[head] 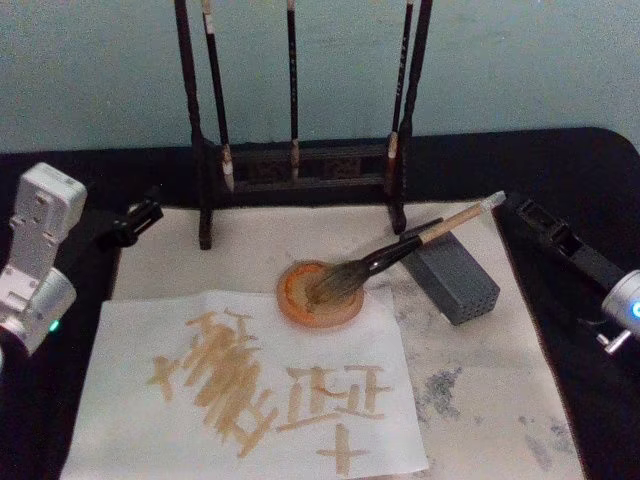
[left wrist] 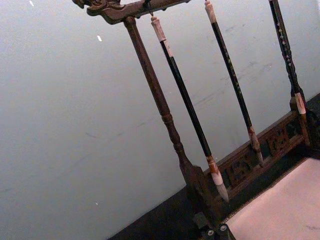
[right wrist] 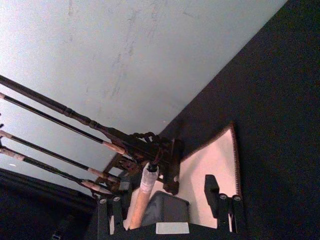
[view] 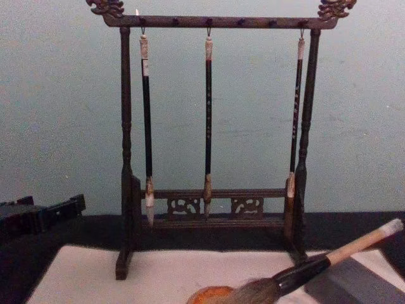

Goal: Pick up the brush from the inkstone, write on the paper, then place the brush back to its original position.

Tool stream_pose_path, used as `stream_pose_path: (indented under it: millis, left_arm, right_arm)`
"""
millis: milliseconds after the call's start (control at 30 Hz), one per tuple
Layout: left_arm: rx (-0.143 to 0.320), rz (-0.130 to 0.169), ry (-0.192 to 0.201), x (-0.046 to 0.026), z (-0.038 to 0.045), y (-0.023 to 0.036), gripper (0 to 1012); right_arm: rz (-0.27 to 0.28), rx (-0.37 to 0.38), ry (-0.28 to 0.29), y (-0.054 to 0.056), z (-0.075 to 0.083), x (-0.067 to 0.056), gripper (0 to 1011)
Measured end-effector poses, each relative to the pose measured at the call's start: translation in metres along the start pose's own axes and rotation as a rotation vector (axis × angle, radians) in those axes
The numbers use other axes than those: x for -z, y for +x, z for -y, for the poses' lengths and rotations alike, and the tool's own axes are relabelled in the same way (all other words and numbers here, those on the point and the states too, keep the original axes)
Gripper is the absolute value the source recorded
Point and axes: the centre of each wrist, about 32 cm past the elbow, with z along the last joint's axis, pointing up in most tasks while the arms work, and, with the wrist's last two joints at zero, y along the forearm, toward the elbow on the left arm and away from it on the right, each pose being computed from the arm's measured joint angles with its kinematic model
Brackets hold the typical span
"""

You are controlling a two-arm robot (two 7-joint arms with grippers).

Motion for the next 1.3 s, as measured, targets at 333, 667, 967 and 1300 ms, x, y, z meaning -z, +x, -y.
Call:
stream_pose_path:
  millis: [333, 667, 967, 1300]
  left_arm:
    - [0.0, 0.0, 0.0, 0.0, 0.0, 0.0, 1002]
    - [0.0, 0.0, 0.0, 0.0, 0.0, 0.0, 1002]
    - [0.0, 0.0, 0.0, 0.0, 0.0, 0.0, 1002]
    - [0.0, 0.0, 0.0, 0.0, 0.0, 0.0, 1002]
  right_arm:
    - [0.046, 0.045, -0.015, -0.011, 0.017, -0.004, 1001]
    - [0.129, 0.047, -0.032, -0.032, 0.038, -0.003, 1001]
    - [0.332, 0.057, -0.045, -0.07, 0.053, 0.005, 1002]
    - [0.689, -0.016, -0.13, -0.112, 0.059, 0.021, 1001]
